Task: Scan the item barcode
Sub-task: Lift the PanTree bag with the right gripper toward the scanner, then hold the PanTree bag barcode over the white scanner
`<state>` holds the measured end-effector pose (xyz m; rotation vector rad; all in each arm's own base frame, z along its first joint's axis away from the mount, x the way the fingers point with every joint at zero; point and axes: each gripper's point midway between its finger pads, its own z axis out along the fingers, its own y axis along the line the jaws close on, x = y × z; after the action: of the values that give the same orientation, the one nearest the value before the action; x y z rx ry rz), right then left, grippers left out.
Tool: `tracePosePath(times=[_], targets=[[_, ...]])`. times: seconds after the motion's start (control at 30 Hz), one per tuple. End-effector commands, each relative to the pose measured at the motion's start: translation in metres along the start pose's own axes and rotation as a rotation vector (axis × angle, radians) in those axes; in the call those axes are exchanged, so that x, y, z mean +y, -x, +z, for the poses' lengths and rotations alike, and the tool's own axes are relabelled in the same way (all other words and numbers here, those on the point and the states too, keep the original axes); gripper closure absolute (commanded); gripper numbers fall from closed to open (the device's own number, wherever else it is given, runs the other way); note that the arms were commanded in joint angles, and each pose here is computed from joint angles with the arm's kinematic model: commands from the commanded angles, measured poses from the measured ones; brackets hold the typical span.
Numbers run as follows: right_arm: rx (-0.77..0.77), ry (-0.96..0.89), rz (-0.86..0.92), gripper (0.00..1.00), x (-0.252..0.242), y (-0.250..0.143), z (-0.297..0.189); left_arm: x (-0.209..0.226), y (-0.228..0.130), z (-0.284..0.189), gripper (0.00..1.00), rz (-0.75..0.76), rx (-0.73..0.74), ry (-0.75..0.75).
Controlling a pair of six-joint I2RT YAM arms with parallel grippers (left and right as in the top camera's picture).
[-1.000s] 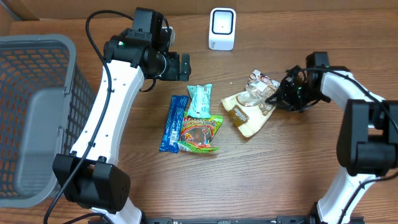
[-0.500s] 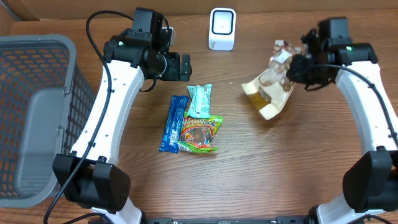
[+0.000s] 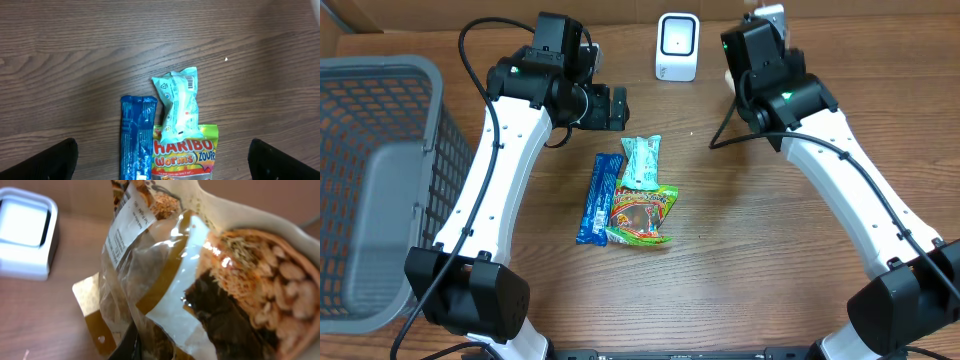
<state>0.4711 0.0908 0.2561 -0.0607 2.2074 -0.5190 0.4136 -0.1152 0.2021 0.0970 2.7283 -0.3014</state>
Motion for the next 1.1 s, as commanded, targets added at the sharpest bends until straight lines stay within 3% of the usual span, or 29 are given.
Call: tracePosePath(times=[0.0, 0.17, 0.37, 0.87, 1.07], targets=[[-0.113, -0.119, -0.054, 0.96, -0.024, 0.036, -0.011, -0.003, -0.003, 0.006, 0.0, 0.027, 0.019, -0.007], [-0.247, -0.152, -0.216, 0.96, -0.009, 0.073, 0.003, -0.003, -0.003, 0.006, 0.0, 0.026, 0.018, -0.008], [-0.319, -0.211, -0.39, 0.96, 0.011, 0.09, 0.027, -0.003, -0.003, 0.006, 0.0, 0.026, 0.019, -0.008], [-0.393, -0.146, -0.573, 0.96, 0.087, 0.072, 0.099, -0.003, -0.003, 0.006, 0.0, 0.026, 0.019, -0.008], [-0.414, -0.158, -0.624, 0.96, 0.093, 0.073, 0.103, -0.003, -0.003, 0.006, 0.0, 0.026, 0.019, -0.008]])
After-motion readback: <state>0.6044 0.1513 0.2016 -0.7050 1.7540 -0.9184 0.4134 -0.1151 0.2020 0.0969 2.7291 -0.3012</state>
